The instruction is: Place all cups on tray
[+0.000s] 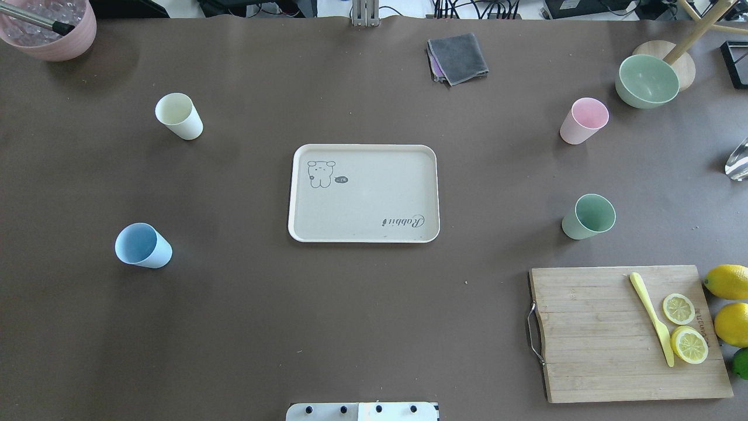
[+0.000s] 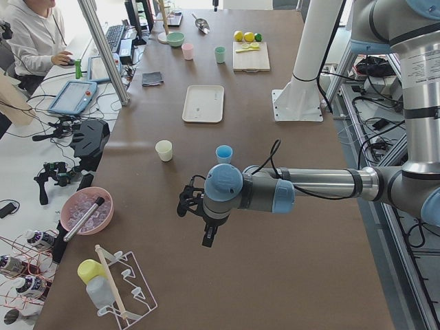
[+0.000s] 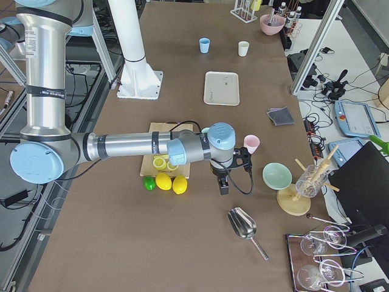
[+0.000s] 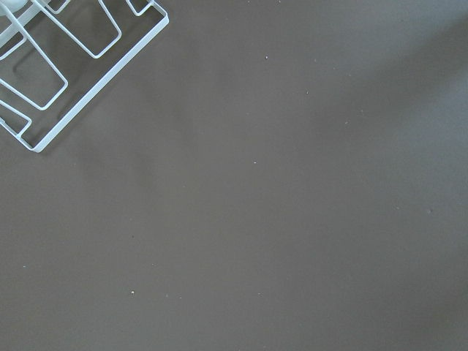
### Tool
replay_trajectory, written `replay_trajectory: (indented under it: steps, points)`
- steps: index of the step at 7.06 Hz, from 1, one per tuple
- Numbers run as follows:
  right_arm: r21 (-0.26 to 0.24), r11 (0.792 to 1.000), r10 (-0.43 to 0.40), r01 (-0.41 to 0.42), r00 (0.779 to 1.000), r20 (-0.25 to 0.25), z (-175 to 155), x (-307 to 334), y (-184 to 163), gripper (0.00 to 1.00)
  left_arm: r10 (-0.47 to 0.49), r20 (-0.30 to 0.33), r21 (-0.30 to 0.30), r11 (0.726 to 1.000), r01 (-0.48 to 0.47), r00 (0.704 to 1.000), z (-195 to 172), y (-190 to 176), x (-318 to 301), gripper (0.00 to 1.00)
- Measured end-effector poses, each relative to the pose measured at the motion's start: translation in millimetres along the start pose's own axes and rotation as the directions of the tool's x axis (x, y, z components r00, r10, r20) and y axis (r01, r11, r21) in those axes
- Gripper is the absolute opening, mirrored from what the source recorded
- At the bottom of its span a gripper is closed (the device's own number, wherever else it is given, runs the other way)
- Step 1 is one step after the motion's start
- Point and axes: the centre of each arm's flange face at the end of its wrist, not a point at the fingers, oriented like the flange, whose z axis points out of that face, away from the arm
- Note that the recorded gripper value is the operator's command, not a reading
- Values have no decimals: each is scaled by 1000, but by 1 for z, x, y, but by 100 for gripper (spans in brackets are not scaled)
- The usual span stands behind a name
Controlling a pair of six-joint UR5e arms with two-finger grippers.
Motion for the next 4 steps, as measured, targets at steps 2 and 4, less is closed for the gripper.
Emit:
replay_trajectory:
  steps: [2, 4]
  points:
    - [-1, 1000, 4, -4, 1000, 11, 1, -3, -1, 100, 2, -1, 0, 1000, -2, 1000, 0, 0, 0, 98]
    - [-9, 1000, 6, -5, 999, 48, 6, -25, -7, 100, 5, -9, 1, 1000, -5, 1000, 0, -1, 2, 98]
